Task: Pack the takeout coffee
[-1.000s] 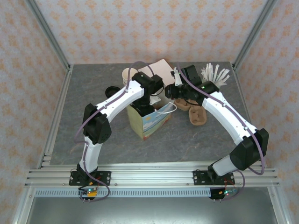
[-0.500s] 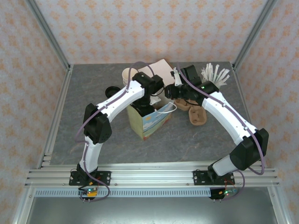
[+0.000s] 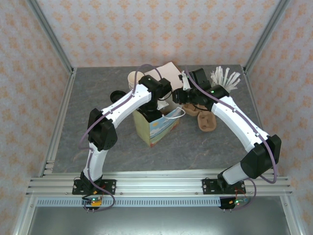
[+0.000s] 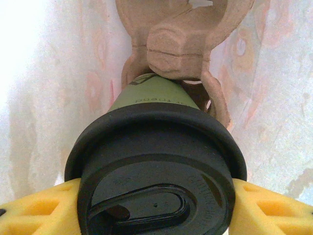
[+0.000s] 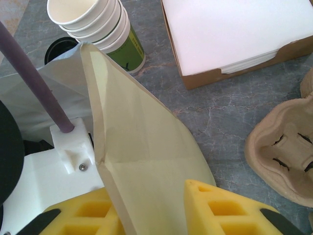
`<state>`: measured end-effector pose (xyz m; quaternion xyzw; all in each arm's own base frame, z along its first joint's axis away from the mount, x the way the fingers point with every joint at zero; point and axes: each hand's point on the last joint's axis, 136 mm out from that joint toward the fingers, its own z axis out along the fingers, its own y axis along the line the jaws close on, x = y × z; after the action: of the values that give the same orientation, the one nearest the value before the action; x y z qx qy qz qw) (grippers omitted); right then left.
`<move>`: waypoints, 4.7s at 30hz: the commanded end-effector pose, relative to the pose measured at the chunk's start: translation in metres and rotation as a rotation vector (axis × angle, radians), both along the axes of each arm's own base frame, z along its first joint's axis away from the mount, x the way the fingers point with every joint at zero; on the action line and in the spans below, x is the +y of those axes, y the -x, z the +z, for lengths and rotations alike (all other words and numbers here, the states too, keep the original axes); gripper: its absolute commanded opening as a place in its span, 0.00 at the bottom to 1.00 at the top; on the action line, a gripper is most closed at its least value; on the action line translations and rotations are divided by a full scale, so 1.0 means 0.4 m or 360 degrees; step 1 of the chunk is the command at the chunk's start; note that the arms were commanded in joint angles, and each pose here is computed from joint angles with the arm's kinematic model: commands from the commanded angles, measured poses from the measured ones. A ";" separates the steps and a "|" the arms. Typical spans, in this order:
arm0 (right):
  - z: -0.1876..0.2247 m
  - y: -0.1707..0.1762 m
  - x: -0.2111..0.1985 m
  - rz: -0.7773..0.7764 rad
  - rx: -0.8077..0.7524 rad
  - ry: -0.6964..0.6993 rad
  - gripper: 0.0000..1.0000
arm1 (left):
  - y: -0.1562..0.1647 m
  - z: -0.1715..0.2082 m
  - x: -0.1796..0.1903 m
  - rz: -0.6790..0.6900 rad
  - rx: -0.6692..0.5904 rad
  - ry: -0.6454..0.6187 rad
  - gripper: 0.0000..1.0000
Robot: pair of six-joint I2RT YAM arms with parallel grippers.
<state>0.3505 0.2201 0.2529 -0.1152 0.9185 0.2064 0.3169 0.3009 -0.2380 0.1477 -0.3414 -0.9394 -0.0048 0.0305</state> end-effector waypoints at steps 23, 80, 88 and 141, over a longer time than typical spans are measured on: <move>0.019 0.000 -0.010 -0.0039 -0.0018 0.0023 0.32 | 0.002 0.097 -0.016 0.0008 -0.0113 0.0148 0.72; 0.018 -0.005 -0.004 -0.0040 -0.0016 0.0027 0.32 | 0.045 0.365 0.034 -0.0033 -0.0471 0.0345 0.74; 0.018 -0.005 -0.003 -0.0040 -0.0018 0.0030 0.32 | 0.037 0.265 0.038 -0.0054 -0.0301 0.0154 0.73; 0.012 -0.004 -0.005 -0.0043 -0.0012 0.0034 0.32 | 0.015 -0.152 -0.009 -0.0115 0.0202 -0.0096 0.71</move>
<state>0.3505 0.2184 0.2555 -0.1120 0.9203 0.1966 0.3192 0.3041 -0.2335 0.1370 -0.3719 -0.9271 -0.0235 0.0395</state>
